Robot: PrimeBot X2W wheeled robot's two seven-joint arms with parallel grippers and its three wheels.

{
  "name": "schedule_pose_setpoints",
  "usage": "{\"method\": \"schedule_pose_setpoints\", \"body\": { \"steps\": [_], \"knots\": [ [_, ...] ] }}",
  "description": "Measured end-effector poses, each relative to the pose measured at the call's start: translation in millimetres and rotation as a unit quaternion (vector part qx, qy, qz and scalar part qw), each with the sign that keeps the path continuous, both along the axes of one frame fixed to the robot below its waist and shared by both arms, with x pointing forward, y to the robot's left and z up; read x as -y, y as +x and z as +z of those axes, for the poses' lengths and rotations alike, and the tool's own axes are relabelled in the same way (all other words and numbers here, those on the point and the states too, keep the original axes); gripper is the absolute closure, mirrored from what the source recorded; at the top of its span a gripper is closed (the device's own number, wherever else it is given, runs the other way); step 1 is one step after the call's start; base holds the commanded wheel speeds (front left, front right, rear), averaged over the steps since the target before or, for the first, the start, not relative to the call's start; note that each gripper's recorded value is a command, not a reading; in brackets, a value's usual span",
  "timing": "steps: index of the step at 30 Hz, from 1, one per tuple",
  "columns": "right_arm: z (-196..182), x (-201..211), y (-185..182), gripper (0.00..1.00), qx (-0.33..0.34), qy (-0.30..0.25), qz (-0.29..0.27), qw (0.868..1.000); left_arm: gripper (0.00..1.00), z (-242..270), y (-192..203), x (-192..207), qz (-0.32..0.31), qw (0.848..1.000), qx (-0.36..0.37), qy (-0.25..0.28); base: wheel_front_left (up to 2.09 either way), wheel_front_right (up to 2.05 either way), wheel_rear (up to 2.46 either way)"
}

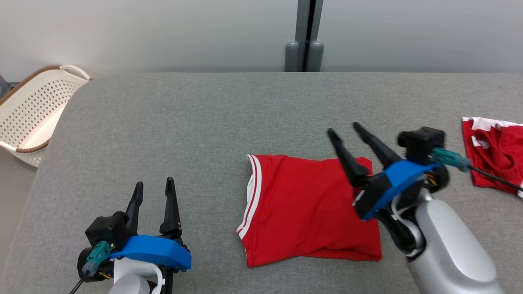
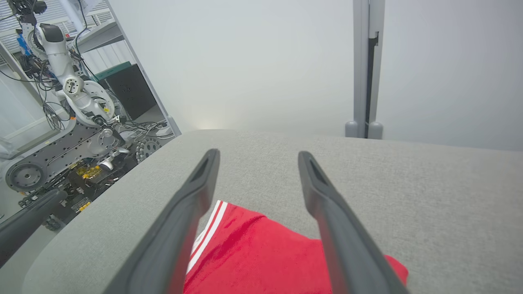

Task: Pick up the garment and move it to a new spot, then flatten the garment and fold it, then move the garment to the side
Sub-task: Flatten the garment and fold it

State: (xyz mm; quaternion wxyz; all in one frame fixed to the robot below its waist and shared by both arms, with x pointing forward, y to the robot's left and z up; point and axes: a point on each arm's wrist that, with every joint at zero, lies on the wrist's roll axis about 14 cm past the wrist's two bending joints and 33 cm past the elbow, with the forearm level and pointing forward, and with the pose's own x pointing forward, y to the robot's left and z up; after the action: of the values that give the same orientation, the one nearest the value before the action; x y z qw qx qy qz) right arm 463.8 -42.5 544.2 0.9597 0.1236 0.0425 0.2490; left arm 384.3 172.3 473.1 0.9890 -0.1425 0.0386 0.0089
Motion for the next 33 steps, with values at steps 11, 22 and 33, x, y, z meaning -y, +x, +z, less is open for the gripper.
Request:
{"method": "schedule_pose_setpoints", "body": {
  "steps": [11, 22, 33],
  "knots": [
    [-25.3, 103.5, -28.8, 0.0, 0.042, -0.065, -0.152, 0.985, 0.0, 6.0, 4.3, 27.1, -0.044, 0.999, 0.011, 0.008, 0.0, 0.0, 0.0],
    [-37.6, 130.3, -70.8, 0.0, 0.046, -0.055, -0.213, 0.974, 0.0, -4.5, -14.4, 30.6, -0.051, 0.999, 0.0, 0.011, 0.0, 0.0, 0.0],
    [-42.6, 125.4, -81.7, 0.0, 0.036, -0.033, -0.211, 0.976, 0.0, -9.7, -19.4, 22.2, -0.046, 0.999, -0.004, 0.026, 0.0, 0.0, 0.0]
  ]
}}
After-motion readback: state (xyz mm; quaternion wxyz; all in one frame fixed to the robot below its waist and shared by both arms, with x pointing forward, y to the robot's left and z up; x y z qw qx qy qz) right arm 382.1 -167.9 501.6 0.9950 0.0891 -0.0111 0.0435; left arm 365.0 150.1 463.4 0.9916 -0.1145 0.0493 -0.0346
